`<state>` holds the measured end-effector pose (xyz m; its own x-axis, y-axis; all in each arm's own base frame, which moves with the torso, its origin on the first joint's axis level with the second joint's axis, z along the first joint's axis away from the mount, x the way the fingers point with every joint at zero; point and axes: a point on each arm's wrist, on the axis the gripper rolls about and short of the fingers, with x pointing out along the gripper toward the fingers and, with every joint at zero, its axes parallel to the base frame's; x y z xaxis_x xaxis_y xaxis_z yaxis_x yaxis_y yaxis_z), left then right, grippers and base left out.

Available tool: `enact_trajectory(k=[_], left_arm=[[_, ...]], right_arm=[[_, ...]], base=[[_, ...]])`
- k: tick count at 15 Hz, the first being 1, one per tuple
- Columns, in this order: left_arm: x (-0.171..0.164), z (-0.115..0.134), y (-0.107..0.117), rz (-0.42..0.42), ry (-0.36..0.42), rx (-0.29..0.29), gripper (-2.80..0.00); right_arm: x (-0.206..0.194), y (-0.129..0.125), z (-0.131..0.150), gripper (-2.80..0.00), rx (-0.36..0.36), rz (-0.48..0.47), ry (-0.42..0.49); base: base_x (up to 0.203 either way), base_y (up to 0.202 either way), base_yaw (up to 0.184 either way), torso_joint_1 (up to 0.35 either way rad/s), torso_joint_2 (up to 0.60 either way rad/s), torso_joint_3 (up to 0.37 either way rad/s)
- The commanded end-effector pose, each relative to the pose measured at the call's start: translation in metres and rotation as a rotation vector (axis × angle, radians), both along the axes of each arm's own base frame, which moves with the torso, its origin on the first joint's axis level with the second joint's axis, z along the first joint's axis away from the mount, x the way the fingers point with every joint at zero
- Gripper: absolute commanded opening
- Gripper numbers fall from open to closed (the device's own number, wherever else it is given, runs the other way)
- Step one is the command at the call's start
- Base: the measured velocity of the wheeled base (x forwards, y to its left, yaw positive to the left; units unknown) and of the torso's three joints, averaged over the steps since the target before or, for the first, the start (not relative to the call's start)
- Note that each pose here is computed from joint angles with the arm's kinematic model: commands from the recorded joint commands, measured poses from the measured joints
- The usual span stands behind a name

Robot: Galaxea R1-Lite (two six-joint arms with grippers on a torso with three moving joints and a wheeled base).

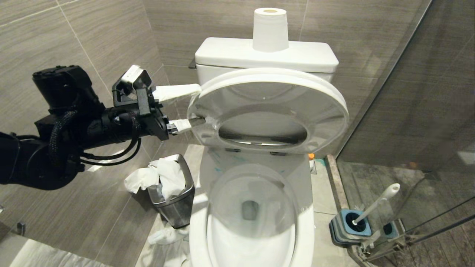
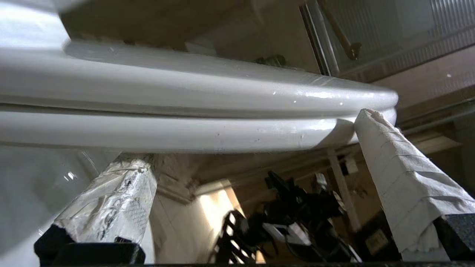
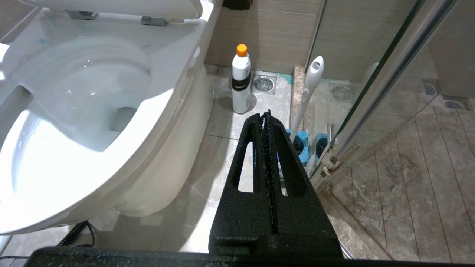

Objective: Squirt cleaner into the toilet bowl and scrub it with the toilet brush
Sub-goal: Use the left hand to lift the toilet lid slightly

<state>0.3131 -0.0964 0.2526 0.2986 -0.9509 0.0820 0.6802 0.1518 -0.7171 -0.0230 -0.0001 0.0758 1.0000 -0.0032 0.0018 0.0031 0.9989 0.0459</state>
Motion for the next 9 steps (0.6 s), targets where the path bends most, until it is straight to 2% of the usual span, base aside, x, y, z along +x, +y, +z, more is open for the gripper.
enact_trajectory(k=[1,4,6,9], left_arm=[[0.008,0.003,-0.002,0.059,-0.014,-0.015,0.0],[0.015,0.011,-0.006,0.124,-0.031,-0.04,0.0],[0.017,0.012,-0.01,0.136,-0.019,-0.054,0.0],[0.019,0.018,-0.017,0.139,-0.041,-0.067,0.0]], right_arm=[[0.0,0.0,0.0,-2.8,0.0,0.0,0.001],[0.0,0.0,0.0,-2.8,0.0,0.0,0.001],[0.0,0.0,0.0,-2.8,0.0,0.0,0.002],[0.0,0.0,0.0,-2.8,0.0,0.0,0.001]], base=[[0.0,0.0,0.0,0.0,0.0,0.0],[0.0,0.0,0.0,0.0,0.0,0.0],[0.0,0.0,0.0,0.0,0.0,0.0],[0.0,0.0,0.0,0.0,0.0,0.0]])
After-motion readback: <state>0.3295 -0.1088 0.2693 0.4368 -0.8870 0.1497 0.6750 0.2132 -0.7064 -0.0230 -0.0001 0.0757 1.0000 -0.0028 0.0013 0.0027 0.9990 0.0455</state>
